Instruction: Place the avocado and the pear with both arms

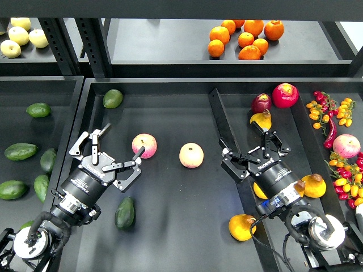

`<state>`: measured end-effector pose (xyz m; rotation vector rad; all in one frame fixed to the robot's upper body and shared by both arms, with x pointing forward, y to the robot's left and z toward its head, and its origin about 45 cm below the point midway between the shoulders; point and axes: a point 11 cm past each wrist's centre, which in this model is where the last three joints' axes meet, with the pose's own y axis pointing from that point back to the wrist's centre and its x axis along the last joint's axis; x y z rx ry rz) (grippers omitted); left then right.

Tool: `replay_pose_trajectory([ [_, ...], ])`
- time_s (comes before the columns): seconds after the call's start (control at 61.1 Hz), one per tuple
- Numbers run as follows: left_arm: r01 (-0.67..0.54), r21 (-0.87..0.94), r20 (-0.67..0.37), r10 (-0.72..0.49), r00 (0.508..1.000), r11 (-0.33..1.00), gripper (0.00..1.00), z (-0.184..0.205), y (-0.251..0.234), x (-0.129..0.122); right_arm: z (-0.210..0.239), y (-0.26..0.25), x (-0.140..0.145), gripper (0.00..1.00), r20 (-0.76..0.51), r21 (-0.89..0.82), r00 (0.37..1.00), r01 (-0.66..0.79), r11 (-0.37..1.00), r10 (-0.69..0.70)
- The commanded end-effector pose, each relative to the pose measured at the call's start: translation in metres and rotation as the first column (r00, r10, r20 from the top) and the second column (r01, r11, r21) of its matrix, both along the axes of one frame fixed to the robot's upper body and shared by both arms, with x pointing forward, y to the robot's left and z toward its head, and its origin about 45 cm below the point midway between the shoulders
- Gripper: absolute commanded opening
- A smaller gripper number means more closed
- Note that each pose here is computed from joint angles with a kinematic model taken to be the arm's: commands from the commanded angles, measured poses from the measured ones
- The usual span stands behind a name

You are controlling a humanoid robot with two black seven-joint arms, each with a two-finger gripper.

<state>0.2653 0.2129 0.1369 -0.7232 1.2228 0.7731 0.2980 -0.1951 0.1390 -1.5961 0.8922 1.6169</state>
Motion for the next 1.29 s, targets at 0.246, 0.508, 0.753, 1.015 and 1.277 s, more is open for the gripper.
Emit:
replay_pose_trajectory([
  [0.246, 0.006, 0.012, -0.007, -0.006, 1.0, 1.0, 0.99, -0.003, -0.001, 0.0, 0.002, 0.001, 0.003, 1.0, 0.004, -0.004, 1.0, -0.004, 1.0, 0.004],
  [0.508, 0.014, 0.014, -0.015, -0.014, 1.0, 1.0, 0.99, -0.006, -0.003, -0.001, 0.002, 0.002, 0.003, 1.0, 0.006, -0.003, 1.0, -0.007, 1.0, 0.007],
  [0.753, 0.052, 0.024, -0.011, -0.051, 0.999, 0.998, 0.99, -0.005, -0.008, -0.001, 0.001, 0.002, 0.001, 1.0, 0.006, -0.008, 1.0, -0.007, 1.0, 0.007],
  [1.015, 0.271, 0.269, 0.027, -0.288, 0.957, 0.924, 0.99, 0.004, -0.024, 0.021, 0.002, -0.001, 0.003, 1.0, 0.004, -0.015, 1.0, -0.001, 1.0, 0.001],
  [1.277, 0.43, 0.574, -0.026, -0.51, 0.86, 0.696, 0.99, 0.013, -0.011, 0.041, 0.005, -0.003, 0.006, 1.0, 0.011, -0.016, 1.0, 0.004, 1.0, -0.004],
])
